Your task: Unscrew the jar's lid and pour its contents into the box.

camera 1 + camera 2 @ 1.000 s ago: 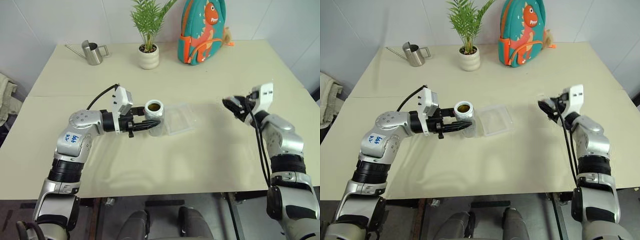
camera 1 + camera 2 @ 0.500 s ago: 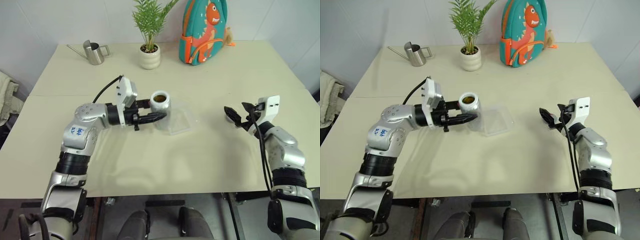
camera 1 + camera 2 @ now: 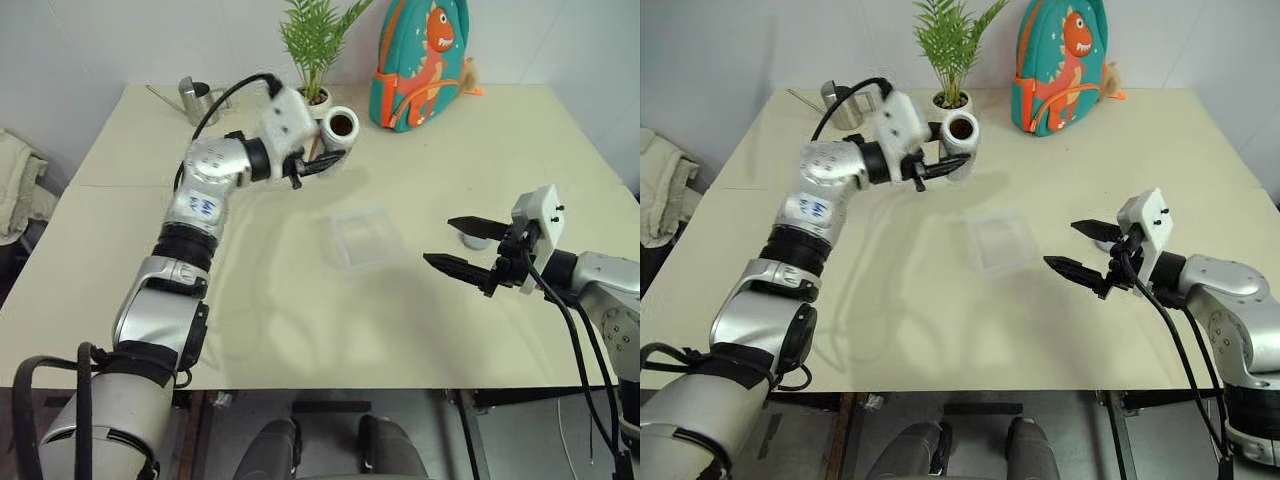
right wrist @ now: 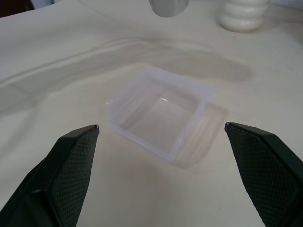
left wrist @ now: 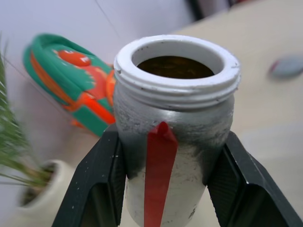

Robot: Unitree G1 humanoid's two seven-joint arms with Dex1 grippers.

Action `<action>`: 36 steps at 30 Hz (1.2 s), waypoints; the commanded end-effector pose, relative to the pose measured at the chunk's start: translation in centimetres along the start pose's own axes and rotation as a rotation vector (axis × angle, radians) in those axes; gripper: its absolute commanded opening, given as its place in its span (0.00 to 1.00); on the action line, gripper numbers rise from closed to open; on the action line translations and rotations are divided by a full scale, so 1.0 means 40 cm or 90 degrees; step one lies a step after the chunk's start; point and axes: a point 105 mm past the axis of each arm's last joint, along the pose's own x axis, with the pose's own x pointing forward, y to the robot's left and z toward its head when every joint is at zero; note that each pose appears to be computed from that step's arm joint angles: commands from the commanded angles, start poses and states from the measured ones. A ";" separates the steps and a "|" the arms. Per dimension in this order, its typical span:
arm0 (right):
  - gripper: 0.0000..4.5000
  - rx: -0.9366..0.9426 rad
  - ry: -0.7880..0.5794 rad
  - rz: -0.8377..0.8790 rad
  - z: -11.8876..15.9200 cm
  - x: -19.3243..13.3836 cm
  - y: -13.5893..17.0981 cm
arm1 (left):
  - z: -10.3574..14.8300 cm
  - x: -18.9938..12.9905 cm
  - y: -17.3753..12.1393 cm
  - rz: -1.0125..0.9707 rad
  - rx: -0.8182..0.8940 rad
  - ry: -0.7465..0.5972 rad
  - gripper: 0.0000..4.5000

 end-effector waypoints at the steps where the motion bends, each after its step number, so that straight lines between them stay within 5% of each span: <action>1: 1.00 -0.020 -0.019 -0.023 0.017 -0.004 0.015 | 0.031 0.045 -0.015 0.052 0.253 0.003 0.43; 8: 1.00 -0.001 -0.030 -0.040 0.009 -0.002 0.032 | 0.051 0.076 -0.072 0.162 0.779 -0.085 0.43; 14: 1.00 0.023 -0.048 -0.050 0.008 0.006 0.043 | 0.065 0.076 -0.111 0.208 1.033 -0.211 0.43; 24: 1.00 0.053 -0.067 -0.058 0.001 0.014 0.056 | 0.072 0.068 -0.114 0.193 1.227 -0.297 0.43; 36: 1.00 0.065 -0.074 -0.058 -0.010 0.020 0.053 | 0.051 0.062 -0.079 0.187 1.199 -0.224 0.43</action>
